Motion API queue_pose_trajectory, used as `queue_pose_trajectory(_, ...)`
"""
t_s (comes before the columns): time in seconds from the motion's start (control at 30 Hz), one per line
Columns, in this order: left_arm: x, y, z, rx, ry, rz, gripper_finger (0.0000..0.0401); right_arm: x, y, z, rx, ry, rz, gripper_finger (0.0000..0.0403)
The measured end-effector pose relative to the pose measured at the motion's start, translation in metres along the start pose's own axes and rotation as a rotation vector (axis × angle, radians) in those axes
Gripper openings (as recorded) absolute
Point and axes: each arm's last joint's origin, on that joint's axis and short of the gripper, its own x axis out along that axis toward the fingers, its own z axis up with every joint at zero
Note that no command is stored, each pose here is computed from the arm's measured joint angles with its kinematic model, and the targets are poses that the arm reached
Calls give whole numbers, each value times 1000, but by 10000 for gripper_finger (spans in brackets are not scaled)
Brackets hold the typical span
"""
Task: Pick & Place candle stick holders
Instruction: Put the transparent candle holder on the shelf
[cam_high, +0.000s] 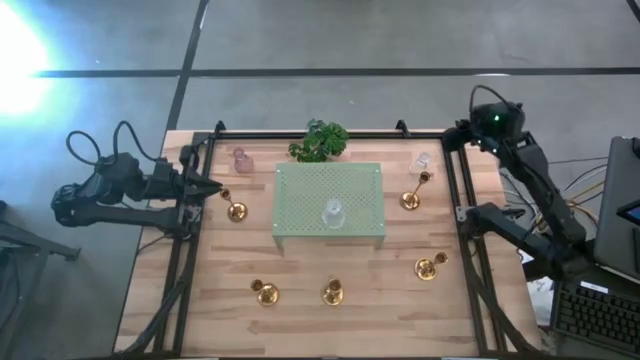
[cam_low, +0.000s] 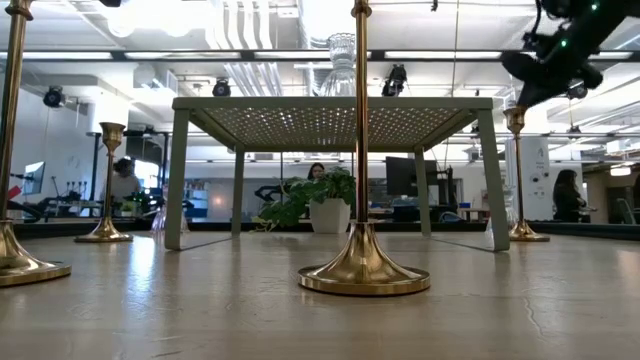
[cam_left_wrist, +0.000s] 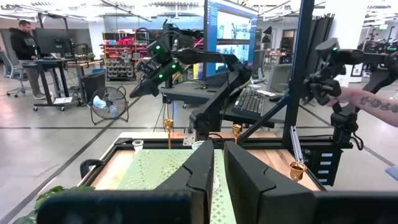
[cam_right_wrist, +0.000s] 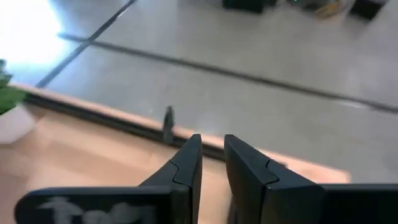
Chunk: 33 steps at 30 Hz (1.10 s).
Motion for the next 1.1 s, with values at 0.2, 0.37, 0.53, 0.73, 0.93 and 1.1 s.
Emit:
queue_pose_trajectory(0.2, 0, 0, 0, 0, -1, 1, 45, 5, -3, -13, -6, 73, 80, 63)
queue_pose_trajectory(0.37, 0, 0, 0, 0, -1, 0, 45, 7, -3, -36, 5, 192, 82, 62)
queue_pose_trajectory(0.53, 0, 0, 0, 0, 0, 1, 45, 3, -3, -34, 9, 158, 82, 56)
queue_pose_trajectory(0.73, 0, 0, 0, 0, -1, 1, 45, 15, -3, -34, 31, 215, 78, 54)
queue_pose_trajectory(0.93, 0, 0, 0, 0, 0, 1, 45, 34, -3, -37, 80, 303, 78, 54)
queue_pose_trajectory(1.1, 0, 0, 0, 0, -1, 0, 45, 31, -2, -36, 81, 289, 93, 48)
